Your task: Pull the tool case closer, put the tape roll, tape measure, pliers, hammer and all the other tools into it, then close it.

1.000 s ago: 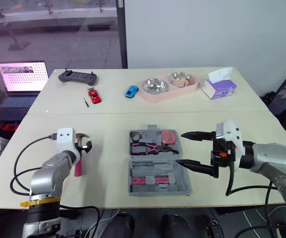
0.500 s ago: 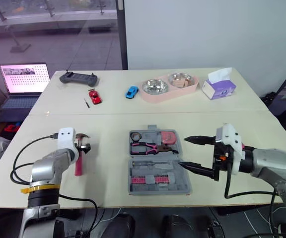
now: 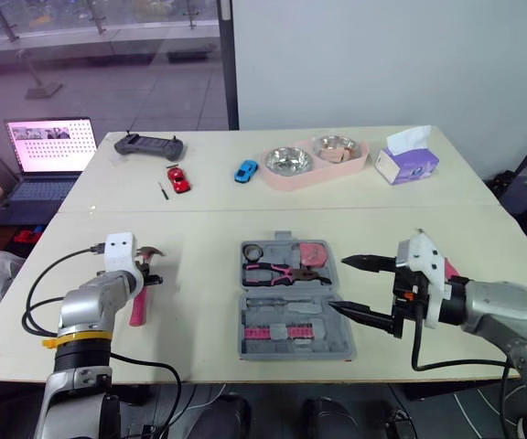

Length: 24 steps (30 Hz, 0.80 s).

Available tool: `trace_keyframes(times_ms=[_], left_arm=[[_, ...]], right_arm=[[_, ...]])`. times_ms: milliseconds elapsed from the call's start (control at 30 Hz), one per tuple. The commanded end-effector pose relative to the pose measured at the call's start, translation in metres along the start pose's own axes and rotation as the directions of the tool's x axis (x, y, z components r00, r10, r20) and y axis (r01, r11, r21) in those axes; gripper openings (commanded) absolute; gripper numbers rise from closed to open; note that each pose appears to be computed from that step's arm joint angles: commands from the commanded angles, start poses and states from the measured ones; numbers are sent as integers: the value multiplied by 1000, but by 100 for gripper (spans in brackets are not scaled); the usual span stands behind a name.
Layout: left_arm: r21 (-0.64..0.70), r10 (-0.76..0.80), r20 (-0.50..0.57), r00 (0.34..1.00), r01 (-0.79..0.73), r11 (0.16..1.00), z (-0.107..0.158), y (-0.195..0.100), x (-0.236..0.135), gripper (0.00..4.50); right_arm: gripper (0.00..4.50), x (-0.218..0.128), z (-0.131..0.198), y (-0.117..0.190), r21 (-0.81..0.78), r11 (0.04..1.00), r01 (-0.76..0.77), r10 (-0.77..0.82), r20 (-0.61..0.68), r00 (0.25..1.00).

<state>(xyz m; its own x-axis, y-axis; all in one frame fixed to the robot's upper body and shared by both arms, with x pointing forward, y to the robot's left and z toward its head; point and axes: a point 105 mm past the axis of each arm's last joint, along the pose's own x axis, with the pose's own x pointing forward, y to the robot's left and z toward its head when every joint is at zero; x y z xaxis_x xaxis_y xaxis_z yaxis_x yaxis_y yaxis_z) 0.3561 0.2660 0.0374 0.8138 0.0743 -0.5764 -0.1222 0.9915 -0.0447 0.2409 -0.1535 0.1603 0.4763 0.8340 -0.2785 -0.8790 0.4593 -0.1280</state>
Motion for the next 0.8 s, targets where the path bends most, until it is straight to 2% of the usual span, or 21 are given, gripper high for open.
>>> trace_keyframes(times_ms=[33,200,300,533,667,733,800], left_arm=[[19,1,19,1000,-2,1000,4,6,-3,4],[96,-28,117,993,17,995,42,15,-27,4],[185,-110,145,983,83,979,61,11,-46,4],[404,-329,55,943,280,871,79,-23,-76,4],[493,-522,-96,848,496,715,75,-68,-95,4],[531,-641,-211,738,637,559,70,-106,-109,4],[545,-688,-297,663,709,448,65,-127,-120,4]], right_arm=[[450,-2,10,0,-47,999,19,-17,29,999],[450,-5,8,0,-39,999,34,-33,20,999],[450,-6,7,-1,-34,998,44,-43,18,999],[450,-8,5,-3,-25,997,69,-69,19,997],[450,-8,5,-5,-23,996,89,-89,25,996],[450,-10,2,-6,-16,993,115,-115,20,993],[450,-13,-1,-6,-12,991,134,-134,16,991]])
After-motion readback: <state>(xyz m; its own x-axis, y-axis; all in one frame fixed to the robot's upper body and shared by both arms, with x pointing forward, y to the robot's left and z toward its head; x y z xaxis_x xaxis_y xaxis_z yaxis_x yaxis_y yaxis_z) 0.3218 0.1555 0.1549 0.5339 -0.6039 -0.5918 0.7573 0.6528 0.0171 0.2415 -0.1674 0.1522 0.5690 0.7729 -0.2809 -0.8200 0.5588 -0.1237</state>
